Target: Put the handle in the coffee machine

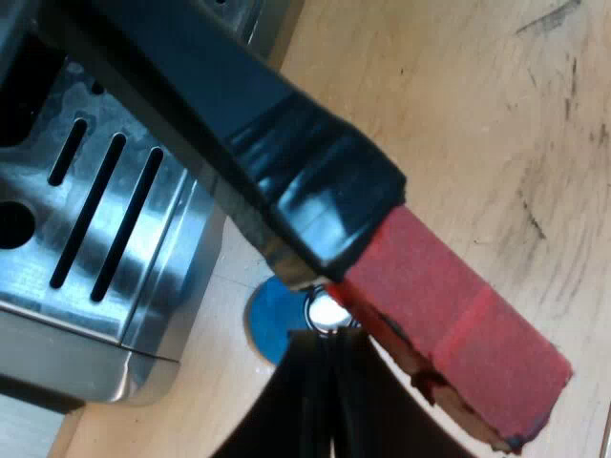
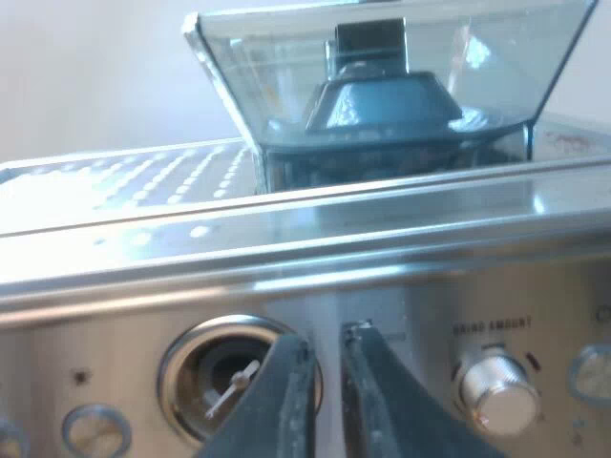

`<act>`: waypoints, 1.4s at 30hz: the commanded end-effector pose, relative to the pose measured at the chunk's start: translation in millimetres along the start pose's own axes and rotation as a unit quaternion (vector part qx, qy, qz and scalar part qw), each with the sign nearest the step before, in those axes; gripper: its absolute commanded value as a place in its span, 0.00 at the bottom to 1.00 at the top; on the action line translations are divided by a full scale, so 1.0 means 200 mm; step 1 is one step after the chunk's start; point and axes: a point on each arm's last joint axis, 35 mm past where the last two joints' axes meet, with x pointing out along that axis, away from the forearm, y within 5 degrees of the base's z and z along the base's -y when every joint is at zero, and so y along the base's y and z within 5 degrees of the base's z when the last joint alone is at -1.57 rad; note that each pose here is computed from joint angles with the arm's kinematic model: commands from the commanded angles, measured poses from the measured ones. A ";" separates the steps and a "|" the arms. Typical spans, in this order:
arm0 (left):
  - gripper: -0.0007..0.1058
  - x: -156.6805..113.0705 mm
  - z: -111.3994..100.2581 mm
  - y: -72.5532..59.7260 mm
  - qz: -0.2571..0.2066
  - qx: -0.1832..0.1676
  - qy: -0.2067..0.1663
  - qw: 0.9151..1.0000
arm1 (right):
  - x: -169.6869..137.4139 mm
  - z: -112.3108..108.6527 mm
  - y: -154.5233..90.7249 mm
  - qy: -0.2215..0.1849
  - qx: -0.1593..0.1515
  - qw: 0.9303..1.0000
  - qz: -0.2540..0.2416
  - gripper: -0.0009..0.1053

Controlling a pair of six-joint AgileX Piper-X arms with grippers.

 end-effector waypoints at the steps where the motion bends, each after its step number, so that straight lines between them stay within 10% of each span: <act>1: 0.01 0.00 0.02 -0.05 -0.045 0.002 -0.031 0.999 | -0.05 0.07 -0.05 0.008 0.023 1.000 -0.011 0.11; 9: 0.01 0.00 0.03 -0.04 -0.042 -0.004 -0.034 0.999 | -0.18 0.16 -0.09 0.016 -0.024 0.999 0.030 0.11; 20: 0.01 0.00 0.04 -0.03 -0.033 -0.023 -0.043 0.998 | -0.22 0.25 -0.24 0.002 -0.008 0.991 0.131 0.11; 26: 0.01 0.00 0.05 -0.03 -0.032 -0.046 -0.045 0.997 | -0.24 0.26 -0.31 0.039 -0.012 0.968 0.249 0.11; 31: 0.01 0.00 0.05 -0.03 -0.030 -0.061 -0.046 0.997 | -0.27 0.28 -0.34 0.081 -0.031 0.928 0.362 0.11; 42: 0.01 0.01 0.05 -0.03 -0.032 -0.093 -0.041 0.994 | -0.28 0.35 -0.37 0.108 -0.061 0.896 0.427 0.11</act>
